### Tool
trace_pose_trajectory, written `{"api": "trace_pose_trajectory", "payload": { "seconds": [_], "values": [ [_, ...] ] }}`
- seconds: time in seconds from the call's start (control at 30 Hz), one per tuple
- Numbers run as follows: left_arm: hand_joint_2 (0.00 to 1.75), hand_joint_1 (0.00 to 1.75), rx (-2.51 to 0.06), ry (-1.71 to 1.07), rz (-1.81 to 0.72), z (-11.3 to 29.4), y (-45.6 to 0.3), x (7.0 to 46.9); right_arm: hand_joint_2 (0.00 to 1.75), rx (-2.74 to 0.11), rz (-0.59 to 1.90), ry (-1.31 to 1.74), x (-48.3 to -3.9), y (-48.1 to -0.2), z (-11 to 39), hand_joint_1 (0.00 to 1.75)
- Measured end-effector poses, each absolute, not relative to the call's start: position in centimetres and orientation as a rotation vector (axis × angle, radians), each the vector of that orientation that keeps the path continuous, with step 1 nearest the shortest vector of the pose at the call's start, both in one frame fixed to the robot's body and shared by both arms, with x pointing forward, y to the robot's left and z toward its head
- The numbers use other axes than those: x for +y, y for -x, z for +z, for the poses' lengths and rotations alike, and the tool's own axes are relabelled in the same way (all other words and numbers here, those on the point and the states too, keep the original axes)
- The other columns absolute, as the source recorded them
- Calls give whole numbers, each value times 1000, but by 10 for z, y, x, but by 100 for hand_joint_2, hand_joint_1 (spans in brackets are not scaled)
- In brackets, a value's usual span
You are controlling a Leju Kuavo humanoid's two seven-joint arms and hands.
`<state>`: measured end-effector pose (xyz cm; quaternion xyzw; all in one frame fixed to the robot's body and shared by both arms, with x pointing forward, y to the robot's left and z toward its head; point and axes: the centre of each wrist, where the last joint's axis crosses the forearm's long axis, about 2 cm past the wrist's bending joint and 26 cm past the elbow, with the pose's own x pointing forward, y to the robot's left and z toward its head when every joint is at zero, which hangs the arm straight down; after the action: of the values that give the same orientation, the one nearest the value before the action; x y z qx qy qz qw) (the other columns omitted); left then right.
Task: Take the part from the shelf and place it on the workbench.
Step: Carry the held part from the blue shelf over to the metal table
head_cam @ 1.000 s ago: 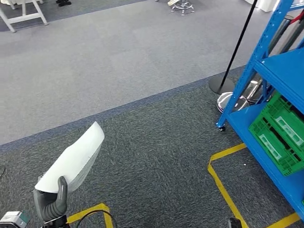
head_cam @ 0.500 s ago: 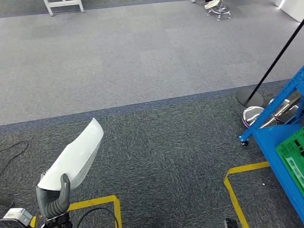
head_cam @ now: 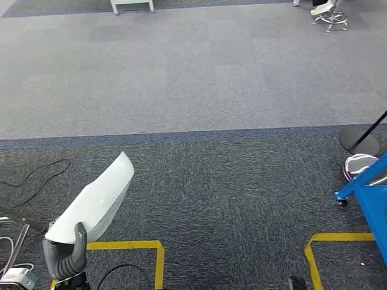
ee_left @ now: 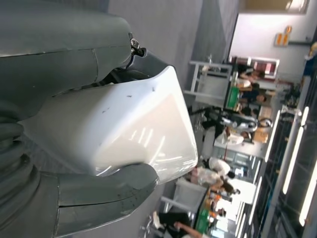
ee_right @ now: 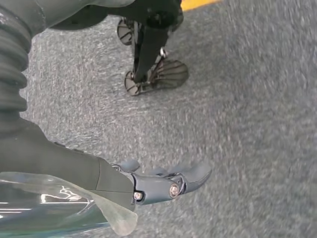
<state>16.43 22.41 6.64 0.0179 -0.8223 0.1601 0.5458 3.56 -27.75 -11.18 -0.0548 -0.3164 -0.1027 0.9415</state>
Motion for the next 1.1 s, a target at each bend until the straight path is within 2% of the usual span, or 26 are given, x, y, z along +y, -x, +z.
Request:
{"api": "trace_pose_trajectory", "payload": {
  "seconds": [1.1],
  "values": [
    [175, 175, -1961, -82, 366, 69, -165, 225, 175, -649, -184, 109, -277, -36, -112, 0]
  ]
}}
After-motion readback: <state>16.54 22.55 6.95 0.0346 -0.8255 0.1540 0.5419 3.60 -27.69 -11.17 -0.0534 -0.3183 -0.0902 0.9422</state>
